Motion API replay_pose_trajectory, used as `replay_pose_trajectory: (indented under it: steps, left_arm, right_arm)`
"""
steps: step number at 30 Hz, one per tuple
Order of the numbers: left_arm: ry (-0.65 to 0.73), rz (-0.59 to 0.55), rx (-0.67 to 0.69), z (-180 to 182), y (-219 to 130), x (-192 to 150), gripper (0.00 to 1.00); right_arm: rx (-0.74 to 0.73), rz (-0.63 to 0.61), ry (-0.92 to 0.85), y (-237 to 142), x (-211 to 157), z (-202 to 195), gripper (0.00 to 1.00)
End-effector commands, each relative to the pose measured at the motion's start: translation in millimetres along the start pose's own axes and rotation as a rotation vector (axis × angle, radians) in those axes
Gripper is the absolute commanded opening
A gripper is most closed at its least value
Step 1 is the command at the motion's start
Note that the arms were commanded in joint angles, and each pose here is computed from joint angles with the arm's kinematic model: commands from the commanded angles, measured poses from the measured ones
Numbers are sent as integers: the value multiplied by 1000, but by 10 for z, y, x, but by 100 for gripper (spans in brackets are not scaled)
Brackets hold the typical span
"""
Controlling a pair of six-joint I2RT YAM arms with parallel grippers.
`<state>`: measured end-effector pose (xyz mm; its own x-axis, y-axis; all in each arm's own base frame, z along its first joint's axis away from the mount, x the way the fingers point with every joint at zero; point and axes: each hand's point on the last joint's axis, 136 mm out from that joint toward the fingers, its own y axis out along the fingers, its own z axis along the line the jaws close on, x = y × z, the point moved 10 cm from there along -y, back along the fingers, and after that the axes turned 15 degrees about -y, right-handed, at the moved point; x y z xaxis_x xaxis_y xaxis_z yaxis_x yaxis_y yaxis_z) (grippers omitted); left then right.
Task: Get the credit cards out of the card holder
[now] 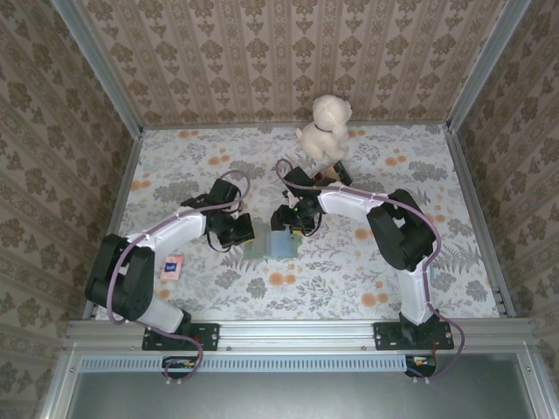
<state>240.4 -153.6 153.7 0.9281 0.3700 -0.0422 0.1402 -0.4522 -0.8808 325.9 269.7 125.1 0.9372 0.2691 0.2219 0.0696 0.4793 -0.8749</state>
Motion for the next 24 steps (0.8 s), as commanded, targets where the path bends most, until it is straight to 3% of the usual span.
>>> replay_pose_trajectory:
  steps: [1,13,20,24]
  left_arm:
    - [58,-35,68,4,-152,-15,0]
    - [81,-95,138,-197,-266,-73,0]
    - [121,-47,74,-428,-174,-174,26]
    - [122,-10,66,-450,-63,-173,29]
  right_arm:
    - [32,-60,-5,-264,50,112,61]
    - [-39,-183,50,-540,-13,37,62]
    - [-41,-199,86,-572,-31,-47,62]
    - [-35,-195,87,-578,-27,-53,62]
